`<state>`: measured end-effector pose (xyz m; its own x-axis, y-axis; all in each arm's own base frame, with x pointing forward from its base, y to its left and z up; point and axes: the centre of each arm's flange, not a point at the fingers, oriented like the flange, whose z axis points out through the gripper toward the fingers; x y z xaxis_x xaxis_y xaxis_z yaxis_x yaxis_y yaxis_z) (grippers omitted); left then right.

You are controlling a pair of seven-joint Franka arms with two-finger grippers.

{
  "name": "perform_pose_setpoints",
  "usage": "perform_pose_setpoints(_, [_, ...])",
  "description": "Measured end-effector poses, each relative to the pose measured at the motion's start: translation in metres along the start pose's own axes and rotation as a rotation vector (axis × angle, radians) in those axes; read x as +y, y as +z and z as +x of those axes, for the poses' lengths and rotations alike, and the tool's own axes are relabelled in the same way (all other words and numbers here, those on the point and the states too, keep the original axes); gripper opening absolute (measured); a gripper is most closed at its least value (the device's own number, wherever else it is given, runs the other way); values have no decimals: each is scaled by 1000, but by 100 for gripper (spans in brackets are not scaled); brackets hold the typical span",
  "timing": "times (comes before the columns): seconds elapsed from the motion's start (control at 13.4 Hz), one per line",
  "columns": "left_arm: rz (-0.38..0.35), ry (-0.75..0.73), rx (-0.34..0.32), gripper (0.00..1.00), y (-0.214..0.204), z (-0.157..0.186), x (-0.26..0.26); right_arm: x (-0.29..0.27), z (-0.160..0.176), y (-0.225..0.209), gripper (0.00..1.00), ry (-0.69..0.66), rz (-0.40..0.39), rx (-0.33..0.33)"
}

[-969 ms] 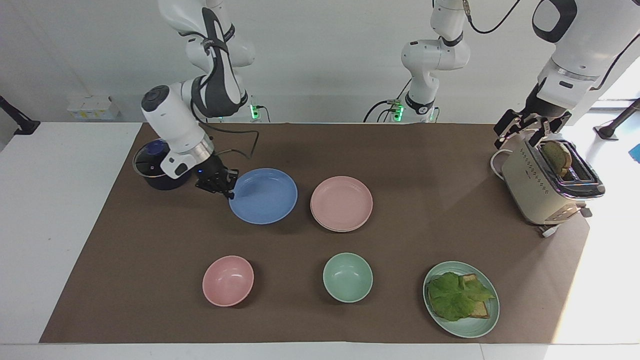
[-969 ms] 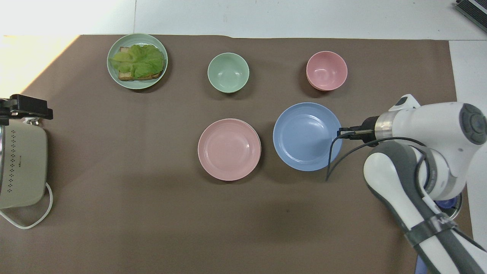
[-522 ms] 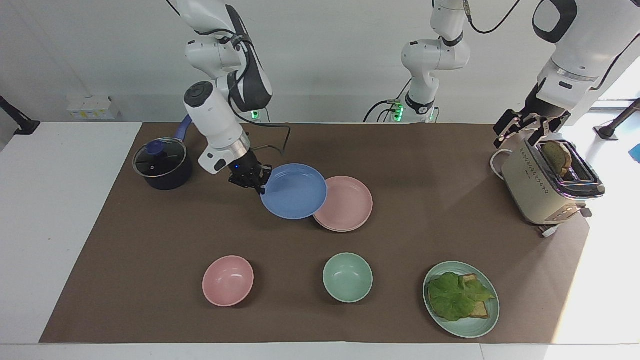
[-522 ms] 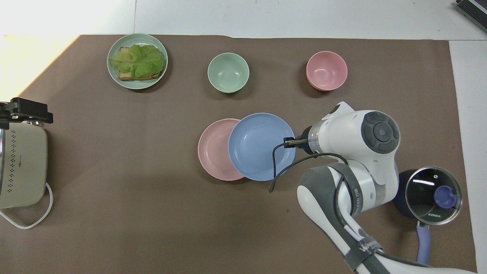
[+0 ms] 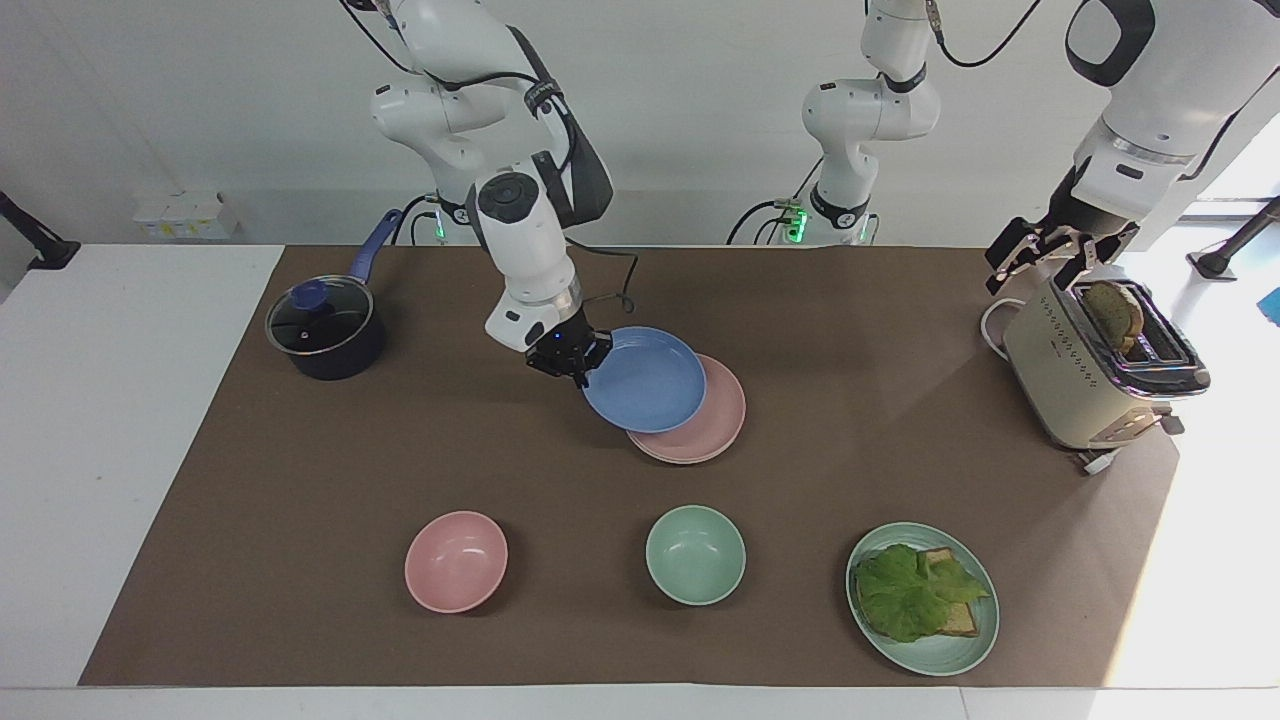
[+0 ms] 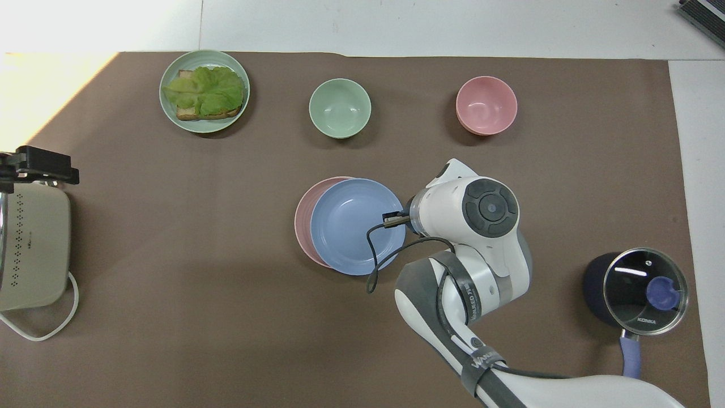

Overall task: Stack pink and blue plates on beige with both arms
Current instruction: 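Carry the blue plate with the right gripper onto the pink plate, then open the right gripper and withdraw it from the stack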

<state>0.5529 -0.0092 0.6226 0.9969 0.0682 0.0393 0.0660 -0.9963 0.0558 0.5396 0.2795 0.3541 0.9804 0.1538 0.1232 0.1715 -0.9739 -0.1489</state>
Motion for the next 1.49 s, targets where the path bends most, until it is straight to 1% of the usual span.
perform_pose_setpoints(0.15, [0,0,0,100,0,0,0,-7,7,-2,4,3,5,12])
perform_pose_setpoints(0.22, [0,0,0,100,0,0,0,-9,9,-4,12,8,8,19])
perform_pose_setpoints(0.3, [0,0,0,100,0,0,0,-12,10,-6,24,7,10,24])
perform_pose_setpoints(0.37, [0,0,0,100,0,0,0,-16,10,-7,34,5,12,25])
perform_pose_setpoints(0.52, [0,0,0,100,0,0,0,-22,9,-8,59,27,15,27])
perform_pose_setpoints(0.6, [0,0,0,100,0,0,0,-24,10,-10,69,49,17,32])
perform_pose_setpoints(0.67, [0,0,0,100,0,0,0,-25,11,-12,84,71,19,36])
perform_pose_setpoints(0.75, [0,0,0,100,0,0,0,-25,12,-12,93,86,19,35])
perform_pose_setpoints(0.82, [0,0,0,100,0,0,0,-25,11,-11,100,92,18,32])
perform_pose_setpoints(0.97, [0,0,0,100,0,0,0,-23,11,-8,100,98,15,23])
perform_pose_setpoints(1.12, [0,0,0,100,0,0,0,-14,17,-19,100,117,8,18])
perform_pose_setpoints(1.27, [0,0,0,100,0,0,0,16,27,-65,100,169,0,25])
perform_pose_setpoints(1.34, [0,0,0,100,0,0,0,37,29,-93,100,195,-14,30])
perform_pose_setpoints(1.49, [0,0,0,100,0,0,0,85,26,-150,100,249,-59,62])
